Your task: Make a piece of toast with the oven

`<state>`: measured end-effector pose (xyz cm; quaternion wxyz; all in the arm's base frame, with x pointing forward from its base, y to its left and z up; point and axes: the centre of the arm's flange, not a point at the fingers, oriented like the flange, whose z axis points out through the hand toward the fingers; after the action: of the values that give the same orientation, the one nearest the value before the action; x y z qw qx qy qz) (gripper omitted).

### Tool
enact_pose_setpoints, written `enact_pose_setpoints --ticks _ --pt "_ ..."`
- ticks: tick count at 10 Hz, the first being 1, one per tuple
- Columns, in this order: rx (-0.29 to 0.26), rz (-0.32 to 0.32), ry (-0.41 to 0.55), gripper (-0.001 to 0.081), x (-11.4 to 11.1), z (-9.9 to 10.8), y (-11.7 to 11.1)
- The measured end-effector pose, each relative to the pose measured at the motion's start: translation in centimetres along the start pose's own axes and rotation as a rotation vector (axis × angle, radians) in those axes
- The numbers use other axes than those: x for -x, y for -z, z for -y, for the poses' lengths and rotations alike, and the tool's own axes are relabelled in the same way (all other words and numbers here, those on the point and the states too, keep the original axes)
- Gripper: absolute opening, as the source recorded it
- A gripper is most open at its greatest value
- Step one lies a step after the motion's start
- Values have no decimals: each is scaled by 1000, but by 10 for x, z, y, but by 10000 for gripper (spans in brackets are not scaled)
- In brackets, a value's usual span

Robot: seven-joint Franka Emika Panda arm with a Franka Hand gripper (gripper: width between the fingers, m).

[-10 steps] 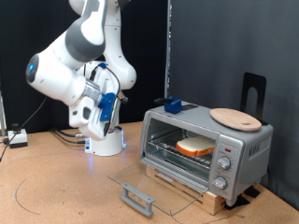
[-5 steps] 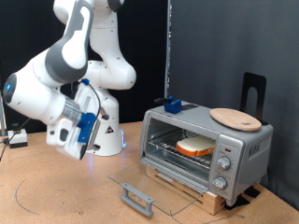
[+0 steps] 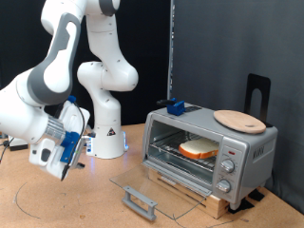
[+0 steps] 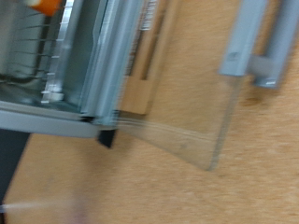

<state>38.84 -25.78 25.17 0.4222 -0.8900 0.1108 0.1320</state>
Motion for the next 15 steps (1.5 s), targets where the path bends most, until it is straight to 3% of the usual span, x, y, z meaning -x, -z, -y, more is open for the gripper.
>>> enact_pose_setpoints --ticks 1,4,8,10,15 --pt "14 -19 11 809 -2 -3 0" --pt "-48 65 -56 809 -2 -5 -13" --pt "-47 145 -200 809 -24 -33 -72" --pt "-11 130 -206 809 -30 -38 -99" --pt "-39 164 -171 809 -28 -43 -109"
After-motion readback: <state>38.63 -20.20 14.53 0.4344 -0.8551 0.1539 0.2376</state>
